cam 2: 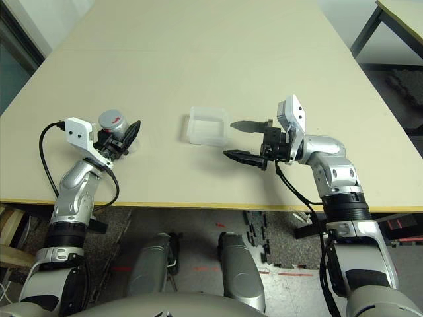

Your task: Pour the medicine from the bottle into the box.

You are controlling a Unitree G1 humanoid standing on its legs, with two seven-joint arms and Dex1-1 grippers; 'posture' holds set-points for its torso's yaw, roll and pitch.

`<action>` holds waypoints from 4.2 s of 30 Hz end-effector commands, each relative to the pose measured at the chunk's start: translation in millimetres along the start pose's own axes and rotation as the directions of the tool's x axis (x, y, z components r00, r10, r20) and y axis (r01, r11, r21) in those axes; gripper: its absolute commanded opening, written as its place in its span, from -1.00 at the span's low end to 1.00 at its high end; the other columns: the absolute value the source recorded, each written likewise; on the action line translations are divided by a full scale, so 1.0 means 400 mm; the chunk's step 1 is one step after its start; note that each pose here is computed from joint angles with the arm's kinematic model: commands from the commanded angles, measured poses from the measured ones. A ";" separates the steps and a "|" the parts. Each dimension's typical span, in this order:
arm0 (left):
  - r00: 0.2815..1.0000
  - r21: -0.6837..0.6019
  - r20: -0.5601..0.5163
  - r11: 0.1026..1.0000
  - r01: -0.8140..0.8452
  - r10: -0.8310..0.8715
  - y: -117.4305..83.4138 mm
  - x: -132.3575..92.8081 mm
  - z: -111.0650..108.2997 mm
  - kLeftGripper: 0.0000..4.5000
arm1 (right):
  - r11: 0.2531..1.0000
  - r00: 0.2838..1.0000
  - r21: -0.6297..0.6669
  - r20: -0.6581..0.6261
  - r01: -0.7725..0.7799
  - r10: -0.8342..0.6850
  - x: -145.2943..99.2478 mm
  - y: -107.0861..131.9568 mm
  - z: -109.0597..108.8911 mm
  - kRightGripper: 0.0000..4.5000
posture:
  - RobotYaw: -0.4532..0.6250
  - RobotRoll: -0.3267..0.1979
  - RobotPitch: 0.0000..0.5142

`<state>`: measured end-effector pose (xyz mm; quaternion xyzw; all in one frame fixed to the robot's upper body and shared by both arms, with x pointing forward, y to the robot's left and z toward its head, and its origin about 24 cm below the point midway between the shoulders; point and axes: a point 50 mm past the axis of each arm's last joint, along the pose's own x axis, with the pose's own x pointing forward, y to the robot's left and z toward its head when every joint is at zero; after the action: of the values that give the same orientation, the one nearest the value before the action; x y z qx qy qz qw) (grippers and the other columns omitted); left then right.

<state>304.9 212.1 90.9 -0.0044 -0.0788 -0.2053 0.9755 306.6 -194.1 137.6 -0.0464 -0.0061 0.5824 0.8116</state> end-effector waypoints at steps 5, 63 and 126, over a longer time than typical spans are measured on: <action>0.951 -0.072 -0.111 0.957 0.282 -0.289 -0.055 0.041 0.059 0.18 | 1.000 0.997 0.012 0.080 -0.017 0.016 0.042 -0.023 0.093 1.00 | -0.24 0.25 -0.40; 0.756 -0.076 -0.099 0.763 0.642 -0.647 -0.132 0.185 0.143 0.18 | 0.966 0.965 -0.011 0.038 -0.259 0.259 0.372 -0.052 0.195 0.14 | -0.28 0.25 -0.55; 0.767 -0.052 -0.112 0.774 0.631 -0.632 -0.135 0.189 0.135 0.18 | 0.922 0.922 -0.077 0.048 -0.381 0.385 0.372 -0.077 0.224 1.00 | -0.29 0.25 -0.53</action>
<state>342.5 137.7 155.9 0.0230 -0.0177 -0.5186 0.8545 377.9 -60.5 213.1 -0.0542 -0.0227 0.7314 0.6794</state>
